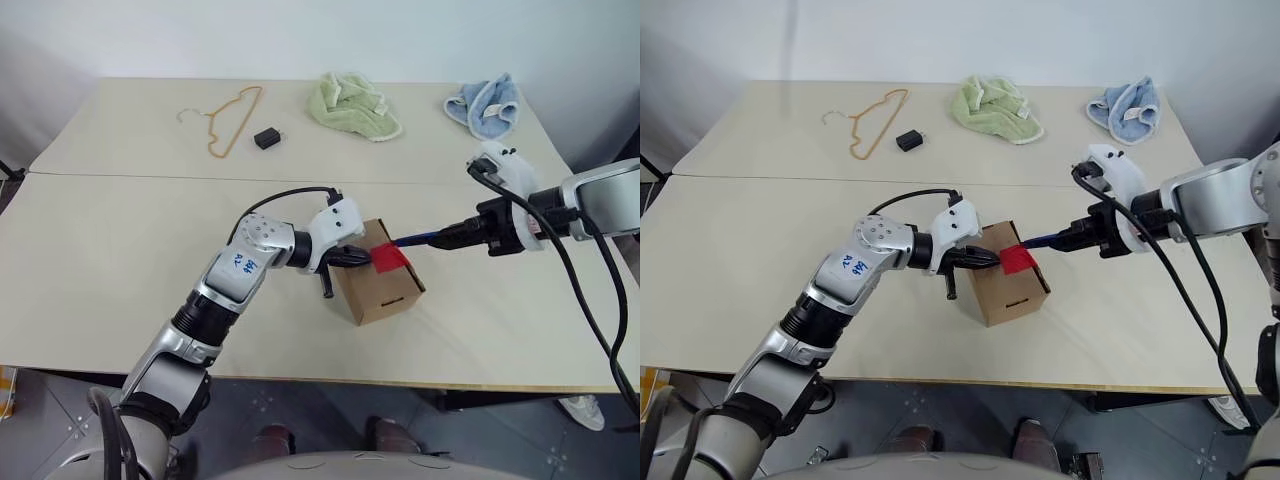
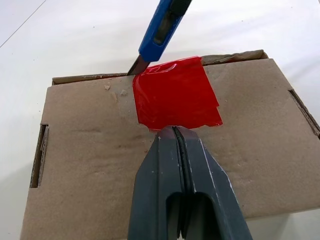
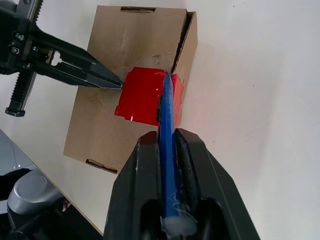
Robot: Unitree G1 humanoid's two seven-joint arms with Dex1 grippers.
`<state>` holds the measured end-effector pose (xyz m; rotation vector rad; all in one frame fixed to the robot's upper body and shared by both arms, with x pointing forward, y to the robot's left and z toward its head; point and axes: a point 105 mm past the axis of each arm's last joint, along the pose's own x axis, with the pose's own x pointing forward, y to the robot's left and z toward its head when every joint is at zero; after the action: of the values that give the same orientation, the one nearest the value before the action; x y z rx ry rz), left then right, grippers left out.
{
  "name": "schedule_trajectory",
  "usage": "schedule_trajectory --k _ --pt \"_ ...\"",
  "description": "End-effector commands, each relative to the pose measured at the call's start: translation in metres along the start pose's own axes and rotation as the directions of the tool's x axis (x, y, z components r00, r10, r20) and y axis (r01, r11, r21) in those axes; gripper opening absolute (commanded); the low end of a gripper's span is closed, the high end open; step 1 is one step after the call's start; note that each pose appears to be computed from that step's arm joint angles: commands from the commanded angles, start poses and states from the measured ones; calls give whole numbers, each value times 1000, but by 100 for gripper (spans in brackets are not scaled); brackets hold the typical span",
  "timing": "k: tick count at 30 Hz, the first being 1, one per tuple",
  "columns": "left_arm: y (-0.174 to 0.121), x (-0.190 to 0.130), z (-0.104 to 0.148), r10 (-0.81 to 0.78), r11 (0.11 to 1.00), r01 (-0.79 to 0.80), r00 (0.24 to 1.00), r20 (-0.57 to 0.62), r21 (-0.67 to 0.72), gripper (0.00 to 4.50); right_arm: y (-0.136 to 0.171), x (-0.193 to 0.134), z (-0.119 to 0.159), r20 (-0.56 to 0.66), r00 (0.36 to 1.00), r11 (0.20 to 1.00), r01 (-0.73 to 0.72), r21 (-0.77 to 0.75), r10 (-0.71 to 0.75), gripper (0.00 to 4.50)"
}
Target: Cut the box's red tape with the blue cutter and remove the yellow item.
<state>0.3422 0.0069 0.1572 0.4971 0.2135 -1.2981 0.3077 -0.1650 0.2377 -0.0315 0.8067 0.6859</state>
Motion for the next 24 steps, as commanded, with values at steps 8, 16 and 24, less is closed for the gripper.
schedule_trajectory --k 8,16,24 --pt "-16 12 -58 -63 989 36 981 -186 -142 0 13 -8 2 -39 997 998 -58 28 59 15" --pt "-18 13 -58 -65 989 39 981 -184 -142 0 14 -7 2 -93 993 996 -67 52 71 15" --pt "-18 14 -56 -61 989 34 982 -181 -145 0 14 -5 -7 -154 984 995 -73 71 83 15"
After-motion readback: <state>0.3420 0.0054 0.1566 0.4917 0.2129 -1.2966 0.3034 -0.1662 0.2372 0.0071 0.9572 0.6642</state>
